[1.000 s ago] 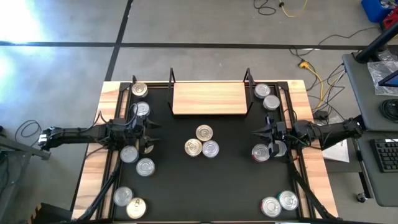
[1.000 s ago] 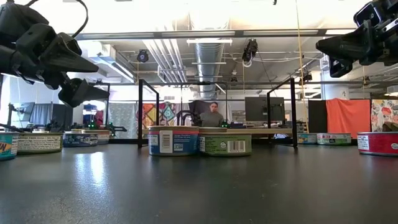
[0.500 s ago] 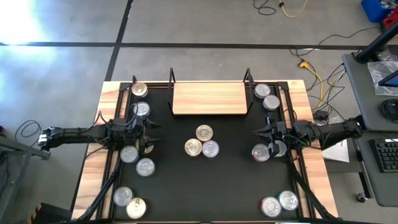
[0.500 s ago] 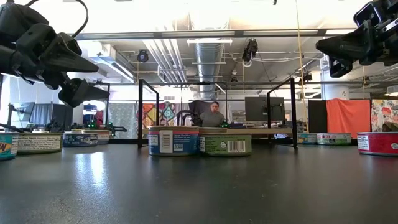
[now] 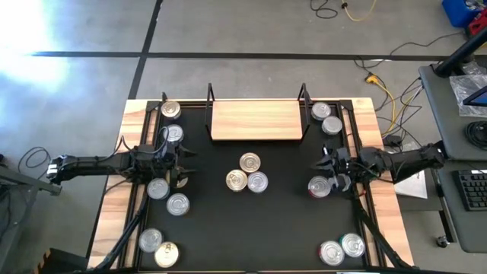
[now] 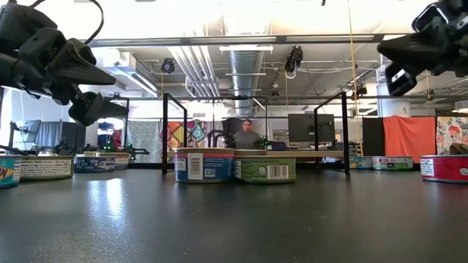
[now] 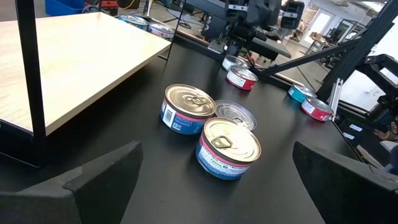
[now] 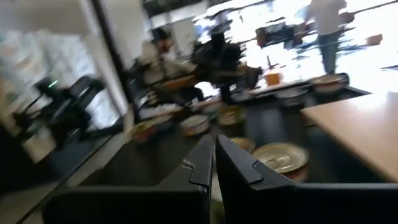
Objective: Stack canned seafood by type on shelf
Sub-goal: Put the green tuna can on the shelf
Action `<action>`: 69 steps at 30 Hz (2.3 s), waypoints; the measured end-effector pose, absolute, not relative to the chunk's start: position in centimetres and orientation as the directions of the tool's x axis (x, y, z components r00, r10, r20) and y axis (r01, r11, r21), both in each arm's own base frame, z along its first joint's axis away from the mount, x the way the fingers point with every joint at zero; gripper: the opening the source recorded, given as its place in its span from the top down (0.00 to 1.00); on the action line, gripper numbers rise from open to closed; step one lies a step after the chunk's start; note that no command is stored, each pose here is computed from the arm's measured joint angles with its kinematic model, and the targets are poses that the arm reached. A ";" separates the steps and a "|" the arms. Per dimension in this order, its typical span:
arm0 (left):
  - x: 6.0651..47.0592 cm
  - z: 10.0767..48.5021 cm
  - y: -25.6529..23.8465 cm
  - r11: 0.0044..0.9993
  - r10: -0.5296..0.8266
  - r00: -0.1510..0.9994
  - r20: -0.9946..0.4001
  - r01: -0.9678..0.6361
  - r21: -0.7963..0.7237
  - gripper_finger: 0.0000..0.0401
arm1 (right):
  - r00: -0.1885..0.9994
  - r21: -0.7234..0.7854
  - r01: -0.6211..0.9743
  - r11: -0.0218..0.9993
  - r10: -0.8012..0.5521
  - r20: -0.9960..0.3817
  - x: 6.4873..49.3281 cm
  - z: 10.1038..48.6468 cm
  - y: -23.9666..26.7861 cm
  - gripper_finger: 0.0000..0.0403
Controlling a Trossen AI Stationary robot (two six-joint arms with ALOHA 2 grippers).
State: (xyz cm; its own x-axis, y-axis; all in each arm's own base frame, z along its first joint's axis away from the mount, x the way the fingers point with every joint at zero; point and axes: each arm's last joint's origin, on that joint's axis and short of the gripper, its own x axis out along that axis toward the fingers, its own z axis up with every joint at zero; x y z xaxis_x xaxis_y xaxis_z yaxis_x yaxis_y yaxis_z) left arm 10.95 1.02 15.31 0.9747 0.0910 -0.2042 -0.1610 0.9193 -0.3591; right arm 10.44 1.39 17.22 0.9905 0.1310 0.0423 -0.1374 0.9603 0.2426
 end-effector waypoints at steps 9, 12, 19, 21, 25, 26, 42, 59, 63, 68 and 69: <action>11.0 15.3 1.0 0.919 0.091 0.975 -0.203 -0.161 -0.359 0.00 | 0.955 0.308 -0.201 0.930 0.256 -0.149 11.8 15.5 2.1 0.97; 11.0 15.3 1.0 0.919 0.091 0.975 -0.201 -0.160 -0.359 0.00 | 0.926 0.338 -0.157 0.928 0.257 -0.277 12.5 14.1 2.3 0.97; 11.0 15.3 1.0 0.919 0.091 0.975 -0.201 -0.160 -0.359 0.00 | 0.884 0.269 0.028 0.963 0.101 -0.456 13.5 12.0 2.1 0.97; 11.0 15.3 1.0 0.919 0.091 0.975 -0.201 -0.160 -0.359 0.00 | 0.894 0.186 0.041 0.982 0.047 -0.446 14.1 12.3 2.0 0.97; 11.0 15.3 1.0 0.919 0.091 0.976 -0.200 -0.160 -0.360 0.00 | 0.926 0.096 0.118 0.988 -0.075 -0.370 15.4 12.8 1.9 0.97; 11.0 15.3 1.0 0.919 0.091 0.976 -0.200 -0.160 -0.360 0.00 | 0.926 0.089 0.126 0.988 -0.085 -0.368 15.7 12.8 1.9 0.97; 11.0 15.3 1.0 0.919 0.091 0.976 -0.200 -0.160 -0.359 0.00 | 0.867 -0.100 -0.049 0.994 -0.008 -0.498 23.9 12.4 3.5 0.97; 11.0 15.3 1.0 0.919 0.091 0.975 -0.201 -0.160 -0.360 0.00 | 0.846 -0.045 -0.036 0.998 0.007 -0.533 25.7 12.8 2.4 0.63; 11.0 15.3 1.0 0.919 0.091 0.975 -0.201 -0.160 -0.359 0.00 | 0.823 0.006 0.000 1.000 0.003 -0.569 25.5 12.3 2.1 0.38; 11.0 15.4 1.0 0.919 0.093 0.976 -0.195 -0.159 -0.359 0.00 | 0.772 0.050 -0.025 0.998 0.051 -0.634 25.7 12.3 2.2 0.11; 11.0 15.5 1.0 0.919 0.098 0.977 -0.189 -0.162 -0.359 0.00 | 0.756 0.048 -0.025 0.999 0.050 -0.652 25.7 12.4 2.2 0.07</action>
State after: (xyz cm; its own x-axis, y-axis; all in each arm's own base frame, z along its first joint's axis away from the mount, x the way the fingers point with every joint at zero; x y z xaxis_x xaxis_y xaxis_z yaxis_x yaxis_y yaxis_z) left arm 10.99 1.05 15.46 0.9771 0.0981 -0.1889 -0.1617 0.9192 -0.3590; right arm 25.68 2.24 12.43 0.7561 0.0503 -0.6525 -0.0250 0.9985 0.0480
